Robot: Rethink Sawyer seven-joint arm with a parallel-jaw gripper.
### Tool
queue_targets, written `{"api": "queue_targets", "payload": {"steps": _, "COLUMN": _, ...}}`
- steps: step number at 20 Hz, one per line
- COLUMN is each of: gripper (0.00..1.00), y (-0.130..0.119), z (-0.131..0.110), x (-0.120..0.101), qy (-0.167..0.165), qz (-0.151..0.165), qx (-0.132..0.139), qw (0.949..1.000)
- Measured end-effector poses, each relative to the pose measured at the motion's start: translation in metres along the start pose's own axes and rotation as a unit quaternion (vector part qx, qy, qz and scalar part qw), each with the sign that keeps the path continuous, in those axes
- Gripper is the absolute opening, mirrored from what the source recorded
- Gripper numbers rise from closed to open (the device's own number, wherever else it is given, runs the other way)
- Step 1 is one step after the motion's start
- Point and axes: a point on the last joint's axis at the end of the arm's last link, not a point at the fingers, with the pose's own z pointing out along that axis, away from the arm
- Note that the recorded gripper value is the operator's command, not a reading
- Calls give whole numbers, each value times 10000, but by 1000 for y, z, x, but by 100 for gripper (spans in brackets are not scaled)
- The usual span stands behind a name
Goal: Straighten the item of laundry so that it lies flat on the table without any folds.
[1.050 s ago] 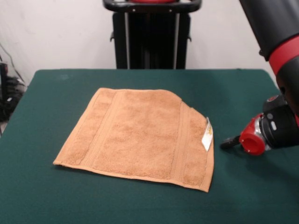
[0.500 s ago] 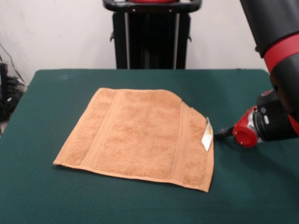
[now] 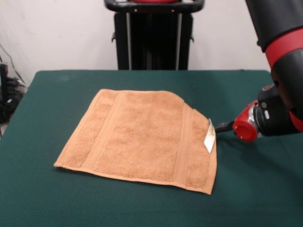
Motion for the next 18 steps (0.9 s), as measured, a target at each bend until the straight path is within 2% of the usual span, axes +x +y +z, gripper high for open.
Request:
{"api": "queue_targets", "payload": {"steps": 11, "gripper": 0, "y": -5, "z": -5, "x": 3, "qy": -79, "qz": 29, "qx": 30, "qw": 10000}}
{"api": "queue_targets", "payload": {"steps": 18, "gripper": 0, "y": -9, "z": -3, "x": -4, "qy": -313, "qz": 26, "qx": 168, "qw": 9994}}
